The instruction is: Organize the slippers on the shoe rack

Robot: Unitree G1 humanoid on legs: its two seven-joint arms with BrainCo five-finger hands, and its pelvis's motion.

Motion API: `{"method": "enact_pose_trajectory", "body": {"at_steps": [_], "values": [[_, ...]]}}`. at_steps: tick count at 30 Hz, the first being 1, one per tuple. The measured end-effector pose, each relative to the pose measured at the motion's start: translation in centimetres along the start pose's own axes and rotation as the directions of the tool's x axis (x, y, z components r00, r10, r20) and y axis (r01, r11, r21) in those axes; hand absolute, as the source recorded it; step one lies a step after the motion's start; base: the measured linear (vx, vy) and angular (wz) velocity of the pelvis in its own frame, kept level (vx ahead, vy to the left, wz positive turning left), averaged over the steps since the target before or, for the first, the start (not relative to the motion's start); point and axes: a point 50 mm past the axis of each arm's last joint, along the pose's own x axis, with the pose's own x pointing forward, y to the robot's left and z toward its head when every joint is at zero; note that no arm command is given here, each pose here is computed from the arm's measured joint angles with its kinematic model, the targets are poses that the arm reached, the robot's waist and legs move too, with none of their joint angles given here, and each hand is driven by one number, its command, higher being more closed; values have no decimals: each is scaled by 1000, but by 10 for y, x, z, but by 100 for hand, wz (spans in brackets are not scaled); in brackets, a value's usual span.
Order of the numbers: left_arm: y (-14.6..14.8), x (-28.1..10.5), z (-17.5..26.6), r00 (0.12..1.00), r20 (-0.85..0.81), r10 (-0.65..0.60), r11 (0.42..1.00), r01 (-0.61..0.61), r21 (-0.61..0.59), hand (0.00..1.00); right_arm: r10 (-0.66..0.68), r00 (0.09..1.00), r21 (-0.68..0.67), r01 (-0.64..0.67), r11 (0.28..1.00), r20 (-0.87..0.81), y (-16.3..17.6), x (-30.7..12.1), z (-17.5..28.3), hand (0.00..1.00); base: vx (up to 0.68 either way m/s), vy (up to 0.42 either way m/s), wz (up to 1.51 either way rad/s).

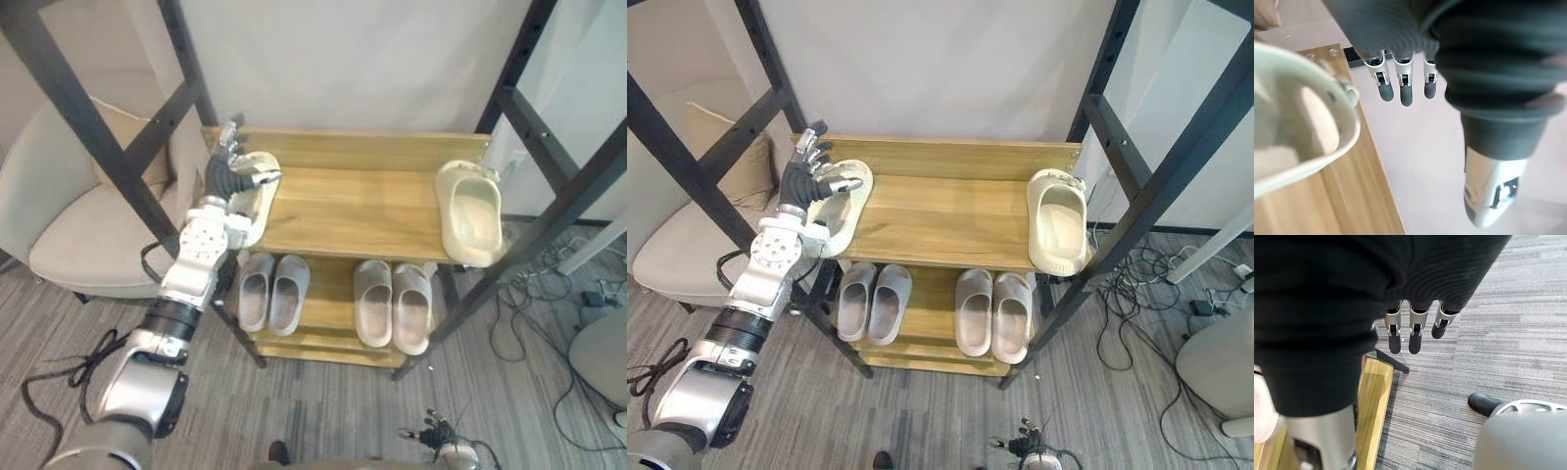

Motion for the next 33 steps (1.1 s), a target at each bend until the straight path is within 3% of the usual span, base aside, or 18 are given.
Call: {"method": "enact_pose_trajectory", "body": {"at_steps": [19,33], "values": [[45,14,-6,996,-63,66,958,-46,284,0,-5,999,15,5,1000,31,0,0,7,0,-14,3,-1],[62,16,-15,991,-108,84,861,-18,508,0,-6,999,17,6,1000,44,0,0,8,0,0,0,-1]]}}
